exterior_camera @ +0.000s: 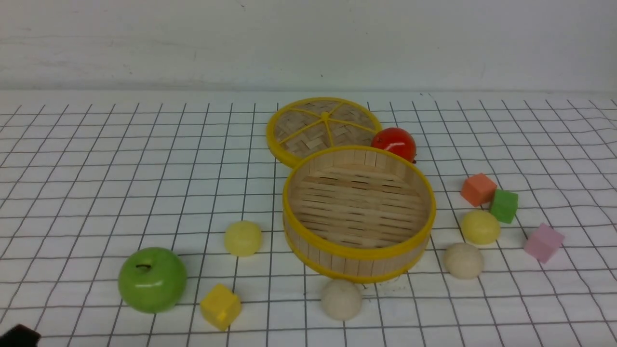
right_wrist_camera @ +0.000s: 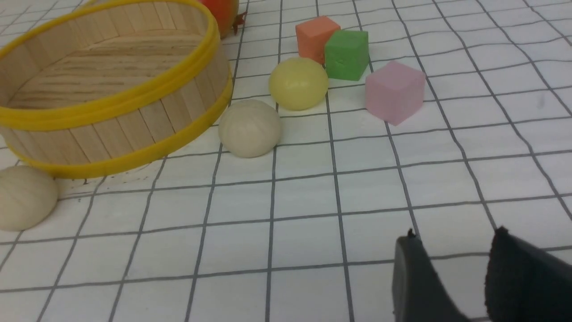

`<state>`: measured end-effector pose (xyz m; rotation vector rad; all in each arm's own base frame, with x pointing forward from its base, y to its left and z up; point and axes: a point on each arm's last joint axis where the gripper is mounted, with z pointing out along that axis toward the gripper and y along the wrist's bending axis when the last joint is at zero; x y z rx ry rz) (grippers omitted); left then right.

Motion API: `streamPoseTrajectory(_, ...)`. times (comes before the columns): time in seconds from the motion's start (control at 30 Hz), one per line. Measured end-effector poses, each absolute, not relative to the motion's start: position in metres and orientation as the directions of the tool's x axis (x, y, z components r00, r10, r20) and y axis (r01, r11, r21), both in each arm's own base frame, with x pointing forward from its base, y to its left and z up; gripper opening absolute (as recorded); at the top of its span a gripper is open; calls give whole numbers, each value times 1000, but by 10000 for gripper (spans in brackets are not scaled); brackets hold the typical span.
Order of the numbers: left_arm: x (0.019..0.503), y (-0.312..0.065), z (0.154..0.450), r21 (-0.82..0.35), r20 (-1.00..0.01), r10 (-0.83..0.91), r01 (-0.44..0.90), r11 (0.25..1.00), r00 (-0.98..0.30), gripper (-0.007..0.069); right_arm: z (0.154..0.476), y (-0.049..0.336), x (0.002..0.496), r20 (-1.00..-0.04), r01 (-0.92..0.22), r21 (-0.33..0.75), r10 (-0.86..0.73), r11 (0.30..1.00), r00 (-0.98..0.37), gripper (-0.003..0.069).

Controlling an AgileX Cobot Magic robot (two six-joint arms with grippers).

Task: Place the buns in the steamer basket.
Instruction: Use the left arm to grab a steamed stuffed bun

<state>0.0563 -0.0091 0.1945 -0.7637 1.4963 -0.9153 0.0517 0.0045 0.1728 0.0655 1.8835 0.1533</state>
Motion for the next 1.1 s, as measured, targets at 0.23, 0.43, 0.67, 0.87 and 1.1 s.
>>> streamPoseTrajectory(0.23, 40, -19, 269, -779, -626, -756, 177, 601, -190, 46, 173, 4, 52, -942, -32, 139, 122, 990, -313, 239)
streamPoseTrajectory(0.43, 72, -34, 304, -615, -669, -491, 45, 787, -558, -13, 173, 4, 52, -942, -32, 139, 122, 990, -313, 239)
streamPoseTrajectory(0.67, 176, -47, 303, -406, -495, -165, 59, 912, -853, -13, 173, 4, 52, -942, -32, 139, 122, 990, -313, 239)
streamPoseTrajectory(0.87, 245, -98, 297, -337, -456, 60, 234, 912, -888, -13, 173, 4, 52, -942, -32, 139, 122, 990, -313, 239)
streamPoseTrajectory(1.1, 300, -153, 280, -145, -406, 223, 303, 942, -886, -13, 173, 4, 52, -942, -32, 139, 122, 990, -313, 239)
